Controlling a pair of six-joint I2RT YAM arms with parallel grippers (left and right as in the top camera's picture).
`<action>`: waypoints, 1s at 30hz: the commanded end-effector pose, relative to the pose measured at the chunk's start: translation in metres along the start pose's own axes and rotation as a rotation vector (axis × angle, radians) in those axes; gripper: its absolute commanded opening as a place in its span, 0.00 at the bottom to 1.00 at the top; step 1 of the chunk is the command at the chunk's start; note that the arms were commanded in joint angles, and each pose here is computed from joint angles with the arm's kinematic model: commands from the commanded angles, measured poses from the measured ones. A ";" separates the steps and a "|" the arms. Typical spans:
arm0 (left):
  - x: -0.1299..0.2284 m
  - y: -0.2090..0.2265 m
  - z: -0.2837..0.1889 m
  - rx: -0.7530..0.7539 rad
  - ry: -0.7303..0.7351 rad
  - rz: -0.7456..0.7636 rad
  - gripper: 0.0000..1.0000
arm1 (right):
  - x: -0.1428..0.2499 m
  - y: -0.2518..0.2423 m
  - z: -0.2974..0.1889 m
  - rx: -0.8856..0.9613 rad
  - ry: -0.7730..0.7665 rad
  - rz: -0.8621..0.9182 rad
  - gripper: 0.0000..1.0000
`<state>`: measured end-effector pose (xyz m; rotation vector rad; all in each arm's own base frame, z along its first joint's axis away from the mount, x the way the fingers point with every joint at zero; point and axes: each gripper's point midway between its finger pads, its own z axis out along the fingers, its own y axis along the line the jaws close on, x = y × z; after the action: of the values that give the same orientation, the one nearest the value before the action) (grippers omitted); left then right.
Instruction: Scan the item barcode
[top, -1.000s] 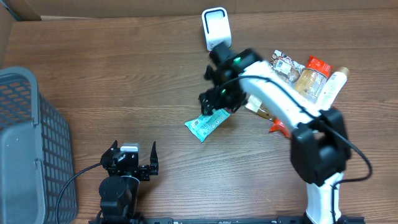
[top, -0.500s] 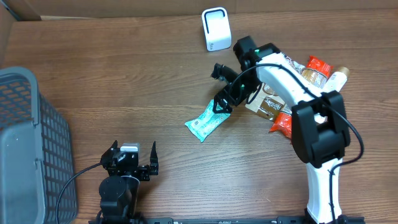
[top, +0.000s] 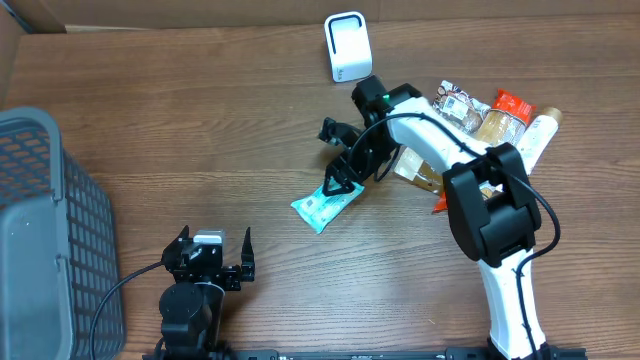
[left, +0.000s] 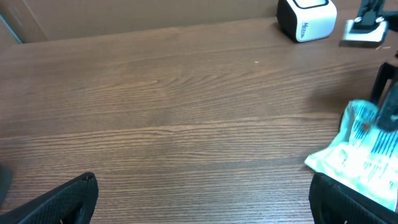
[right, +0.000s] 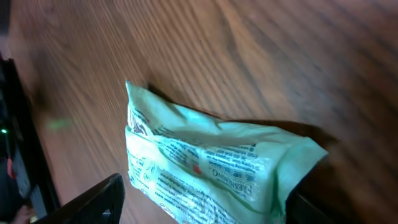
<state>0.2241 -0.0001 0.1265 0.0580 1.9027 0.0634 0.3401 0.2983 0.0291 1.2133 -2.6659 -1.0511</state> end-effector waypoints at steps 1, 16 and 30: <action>0.001 0.001 0.000 -0.009 -0.002 -0.013 1.00 | 0.006 0.007 0.028 -0.014 0.026 0.107 0.72; 0.001 0.001 0.000 -0.009 -0.002 -0.013 1.00 | 0.005 0.003 0.036 0.004 0.011 0.253 0.04; 0.001 0.001 0.000 -0.009 -0.002 -0.013 1.00 | -0.038 -0.017 0.023 -0.001 -0.175 0.376 0.09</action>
<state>0.2241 -0.0001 0.1265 0.0576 1.9027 0.0632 0.3672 0.3347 0.0175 0.7464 -2.8467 -1.1648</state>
